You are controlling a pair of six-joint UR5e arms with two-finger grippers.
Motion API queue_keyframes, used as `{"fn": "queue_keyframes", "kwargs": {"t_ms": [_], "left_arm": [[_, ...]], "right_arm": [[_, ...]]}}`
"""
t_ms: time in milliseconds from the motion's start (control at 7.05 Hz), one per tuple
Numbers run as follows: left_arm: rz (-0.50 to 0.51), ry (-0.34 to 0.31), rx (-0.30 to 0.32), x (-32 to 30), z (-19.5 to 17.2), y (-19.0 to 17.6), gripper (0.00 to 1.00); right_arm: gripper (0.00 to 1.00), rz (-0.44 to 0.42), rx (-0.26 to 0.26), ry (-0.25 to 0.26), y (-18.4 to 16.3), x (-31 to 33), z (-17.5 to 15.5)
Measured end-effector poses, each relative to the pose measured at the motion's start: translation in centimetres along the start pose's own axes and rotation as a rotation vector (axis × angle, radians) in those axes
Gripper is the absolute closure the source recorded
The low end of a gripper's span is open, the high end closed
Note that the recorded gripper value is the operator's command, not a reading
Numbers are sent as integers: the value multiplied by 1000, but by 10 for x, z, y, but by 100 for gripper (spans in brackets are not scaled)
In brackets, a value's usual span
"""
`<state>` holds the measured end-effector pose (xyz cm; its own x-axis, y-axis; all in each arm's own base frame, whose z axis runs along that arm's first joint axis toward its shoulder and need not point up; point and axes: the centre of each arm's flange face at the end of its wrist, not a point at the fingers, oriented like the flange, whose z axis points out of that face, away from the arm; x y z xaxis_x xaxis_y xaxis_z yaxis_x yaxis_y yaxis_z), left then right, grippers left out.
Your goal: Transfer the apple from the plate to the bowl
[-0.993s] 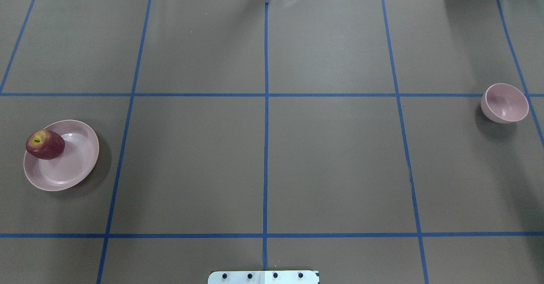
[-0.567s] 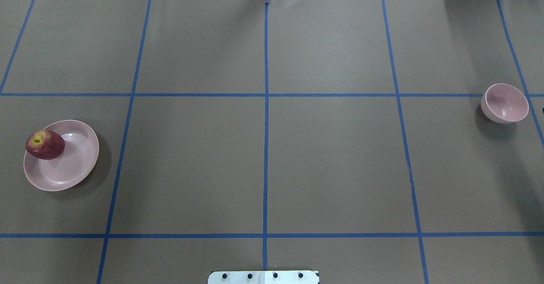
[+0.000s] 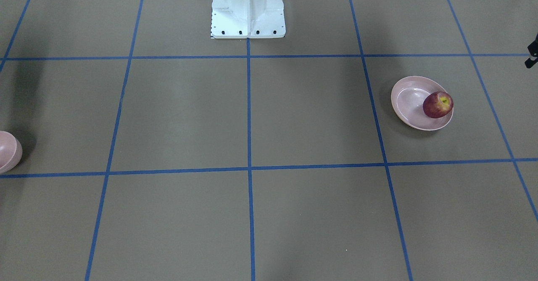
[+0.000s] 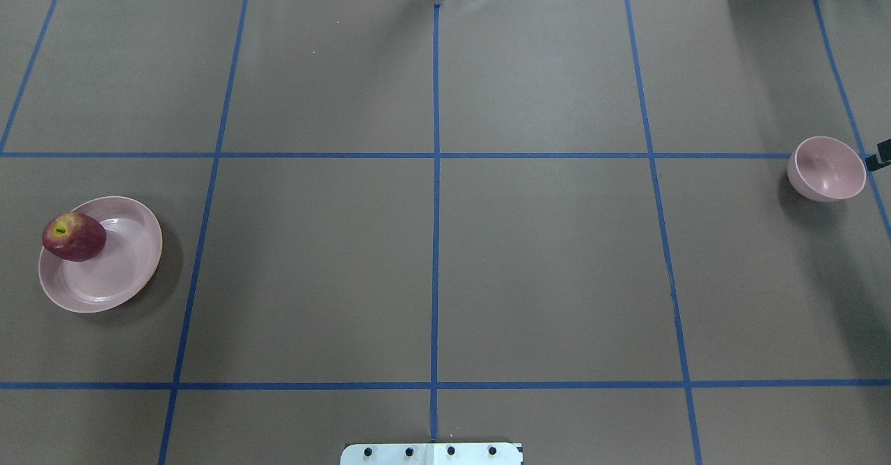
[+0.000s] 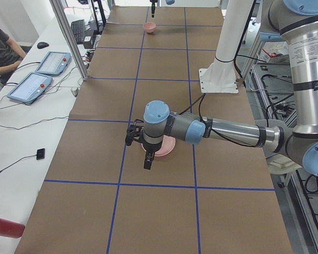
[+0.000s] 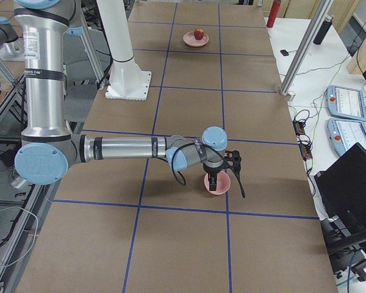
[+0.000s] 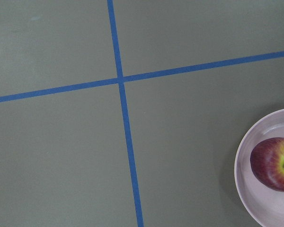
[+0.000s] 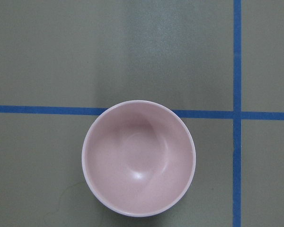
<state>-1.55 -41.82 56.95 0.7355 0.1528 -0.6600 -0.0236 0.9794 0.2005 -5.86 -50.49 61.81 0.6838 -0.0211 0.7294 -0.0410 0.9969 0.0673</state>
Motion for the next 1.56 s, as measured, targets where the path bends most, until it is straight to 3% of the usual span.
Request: {"fn": "queue_keyframes", "kwargs": {"t_ms": [425, 851, 993, 1134, 1560], "left_arm": [[1, 73, -8, 8, -1, 1, 1], [2, 83, -9, 10, -2, 1, 1], [2, 82, -8, 9, -2, 1, 1], [1, 81, -9, 9, -2, 1, 1], [1, 81, -9, 9, -2, 1, 1]], "right_arm": [[0, -1, -46, 11, -18, -3, 30], [0, 27, -95, 34, -35, 10, 63], [33, 37, -105, 43, -36, 15, 70], [99, 43, -117, 49, -35, 19, 76], [100, 47, -134, 56, -32, 21, 85]]}}
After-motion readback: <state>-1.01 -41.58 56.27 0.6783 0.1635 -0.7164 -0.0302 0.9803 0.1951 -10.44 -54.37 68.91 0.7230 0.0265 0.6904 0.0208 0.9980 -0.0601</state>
